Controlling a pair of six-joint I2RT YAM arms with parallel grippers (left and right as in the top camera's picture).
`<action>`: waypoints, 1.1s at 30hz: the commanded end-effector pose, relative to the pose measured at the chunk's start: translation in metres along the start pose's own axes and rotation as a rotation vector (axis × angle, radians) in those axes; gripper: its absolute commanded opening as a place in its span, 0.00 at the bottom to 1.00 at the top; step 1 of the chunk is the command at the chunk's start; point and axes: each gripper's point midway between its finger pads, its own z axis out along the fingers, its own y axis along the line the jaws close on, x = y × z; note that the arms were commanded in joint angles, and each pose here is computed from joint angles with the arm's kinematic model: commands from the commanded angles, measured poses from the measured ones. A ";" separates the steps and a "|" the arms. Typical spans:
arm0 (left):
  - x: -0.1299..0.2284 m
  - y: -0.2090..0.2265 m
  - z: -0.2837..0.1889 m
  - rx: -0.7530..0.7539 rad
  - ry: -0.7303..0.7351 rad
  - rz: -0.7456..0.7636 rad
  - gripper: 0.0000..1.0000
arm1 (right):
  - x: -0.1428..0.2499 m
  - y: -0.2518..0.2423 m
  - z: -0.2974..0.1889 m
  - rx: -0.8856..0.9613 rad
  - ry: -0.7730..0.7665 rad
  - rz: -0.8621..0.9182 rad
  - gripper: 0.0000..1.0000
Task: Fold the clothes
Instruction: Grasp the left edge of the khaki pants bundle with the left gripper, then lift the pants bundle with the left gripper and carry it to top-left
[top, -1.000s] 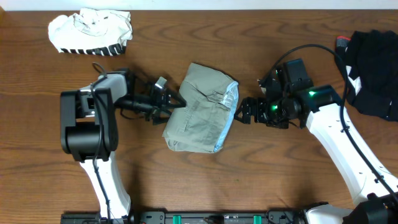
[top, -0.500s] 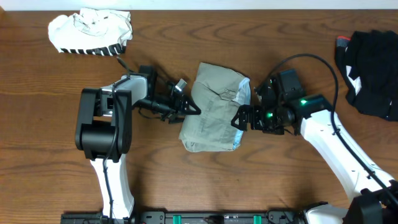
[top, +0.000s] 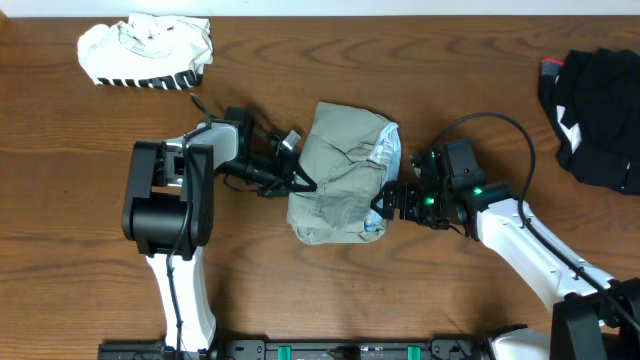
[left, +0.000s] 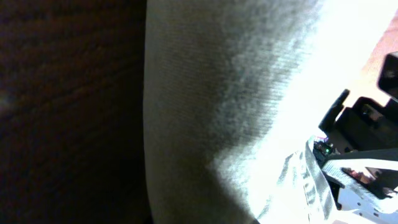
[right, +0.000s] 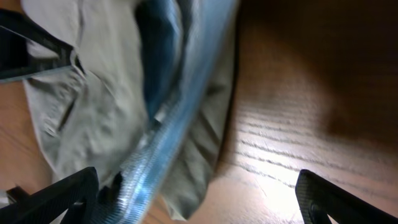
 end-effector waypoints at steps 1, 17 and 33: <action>0.002 0.021 0.008 -0.062 0.012 -0.007 0.06 | 0.004 0.002 0.000 -0.001 0.000 0.000 0.99; -0.117 -0.016 -0.045 -0.244 -0.265 0.210 0.06 | 0.008 -0.007 0.000 0.042 0.008 0.008 0.99; -0.226 -0.039 -0.154 -0.399 -0.747 0.363 0.06 | 0.013 -0.016 -0.002 0.068 0.033 0.043 0.99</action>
